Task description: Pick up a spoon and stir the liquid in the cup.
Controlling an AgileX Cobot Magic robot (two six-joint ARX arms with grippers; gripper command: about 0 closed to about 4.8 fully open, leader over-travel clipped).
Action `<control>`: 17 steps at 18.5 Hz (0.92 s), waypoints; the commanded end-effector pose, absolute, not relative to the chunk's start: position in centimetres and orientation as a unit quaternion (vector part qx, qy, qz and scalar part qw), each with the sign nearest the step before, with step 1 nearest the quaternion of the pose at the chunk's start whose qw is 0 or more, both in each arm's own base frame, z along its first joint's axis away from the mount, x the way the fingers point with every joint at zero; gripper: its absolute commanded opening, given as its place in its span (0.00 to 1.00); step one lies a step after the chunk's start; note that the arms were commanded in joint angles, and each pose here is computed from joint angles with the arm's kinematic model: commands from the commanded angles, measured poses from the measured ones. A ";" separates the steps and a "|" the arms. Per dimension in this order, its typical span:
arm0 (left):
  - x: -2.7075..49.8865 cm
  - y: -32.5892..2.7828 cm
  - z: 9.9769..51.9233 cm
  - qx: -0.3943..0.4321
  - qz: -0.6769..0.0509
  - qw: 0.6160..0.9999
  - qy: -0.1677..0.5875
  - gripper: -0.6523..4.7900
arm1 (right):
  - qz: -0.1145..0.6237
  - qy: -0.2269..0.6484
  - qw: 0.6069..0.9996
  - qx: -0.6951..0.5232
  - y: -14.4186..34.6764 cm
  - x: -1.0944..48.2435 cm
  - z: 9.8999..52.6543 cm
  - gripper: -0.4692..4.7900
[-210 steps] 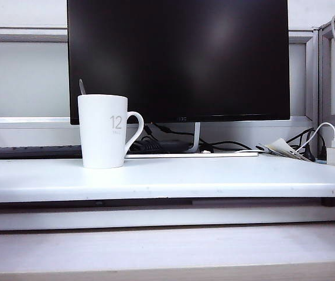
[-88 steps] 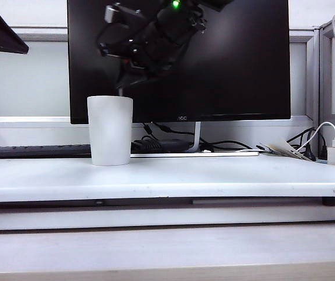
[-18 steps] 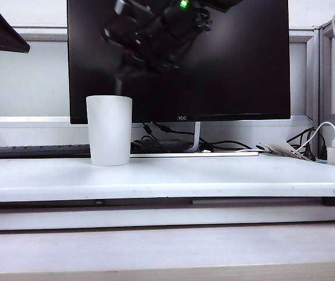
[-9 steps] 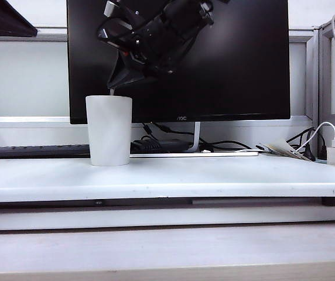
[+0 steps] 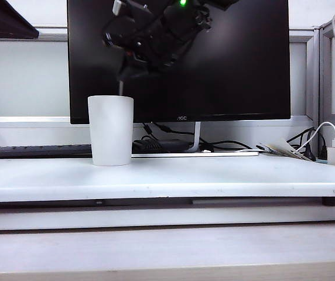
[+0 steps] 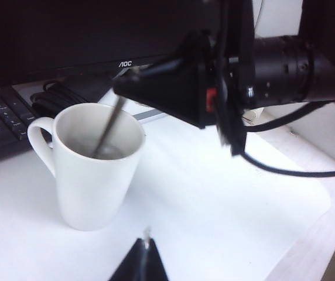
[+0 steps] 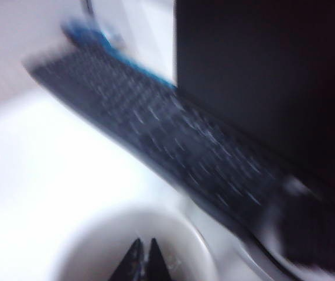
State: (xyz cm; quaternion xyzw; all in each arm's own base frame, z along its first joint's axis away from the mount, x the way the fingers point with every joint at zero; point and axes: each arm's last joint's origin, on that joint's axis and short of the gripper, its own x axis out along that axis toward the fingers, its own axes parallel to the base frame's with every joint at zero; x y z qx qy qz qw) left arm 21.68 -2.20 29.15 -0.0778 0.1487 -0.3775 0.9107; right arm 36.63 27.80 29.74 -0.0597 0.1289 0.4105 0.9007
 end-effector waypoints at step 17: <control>21.6 -2.2 29.4 -0.073 -0.381 0.910 0.142 0.11 | 0.439 0.109 0.891 -0.032 26.9 36.4 31.6 0.09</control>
